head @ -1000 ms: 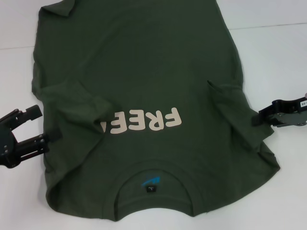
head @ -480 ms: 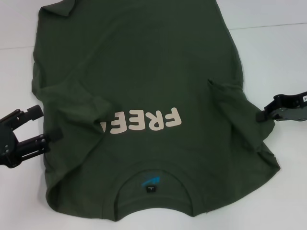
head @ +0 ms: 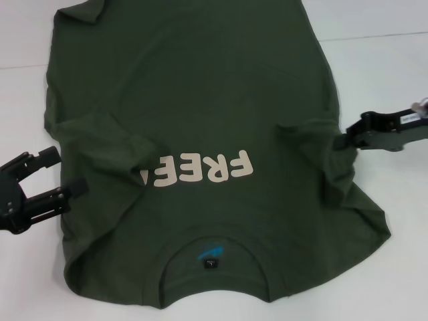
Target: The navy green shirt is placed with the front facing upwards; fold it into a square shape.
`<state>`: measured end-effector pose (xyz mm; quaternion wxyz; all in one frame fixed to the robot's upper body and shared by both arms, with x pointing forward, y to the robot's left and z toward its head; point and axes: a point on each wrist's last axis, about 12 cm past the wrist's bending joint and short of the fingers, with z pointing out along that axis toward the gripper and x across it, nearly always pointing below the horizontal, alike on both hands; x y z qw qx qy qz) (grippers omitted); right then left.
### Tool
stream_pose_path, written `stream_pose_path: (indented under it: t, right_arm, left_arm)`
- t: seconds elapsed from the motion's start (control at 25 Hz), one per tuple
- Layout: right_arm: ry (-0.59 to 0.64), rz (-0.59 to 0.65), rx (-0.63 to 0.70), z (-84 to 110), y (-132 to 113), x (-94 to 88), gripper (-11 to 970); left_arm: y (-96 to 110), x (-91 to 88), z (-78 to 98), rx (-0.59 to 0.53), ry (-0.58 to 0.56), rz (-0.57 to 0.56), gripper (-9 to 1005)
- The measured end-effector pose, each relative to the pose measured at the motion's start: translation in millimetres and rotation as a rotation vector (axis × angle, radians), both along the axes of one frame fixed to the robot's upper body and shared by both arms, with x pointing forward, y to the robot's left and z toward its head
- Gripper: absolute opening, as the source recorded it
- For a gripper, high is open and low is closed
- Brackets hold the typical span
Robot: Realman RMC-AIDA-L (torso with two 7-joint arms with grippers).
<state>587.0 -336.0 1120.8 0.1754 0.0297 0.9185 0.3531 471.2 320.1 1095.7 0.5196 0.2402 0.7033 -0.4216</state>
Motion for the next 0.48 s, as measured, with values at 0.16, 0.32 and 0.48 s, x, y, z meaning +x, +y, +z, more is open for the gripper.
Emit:
stream_pose_path:
  t: [0.16, 0.32, 0.48]
  right_arm:
    - [-0.018, 0.011, 0.024, -6.7, 18.4, 7.6, 37]
    - [-0.026, 0.040, 0.032, -15.4, 39.3, 14.0, 43]
    - [-0.028, 0.063, 0.021, -19.1, 51.1, 18.1, 49]
  left_arm:
    - [0.2, -0.1, 0.0, 0.000, 0.000, 0.001, 933]
    - [0.7, -0.3, 0.1, -0.001, 0.000, 0.004, 934]
    - [1.6, -1.3, -0.2, 0.000, 0.000, 0.007, 934]
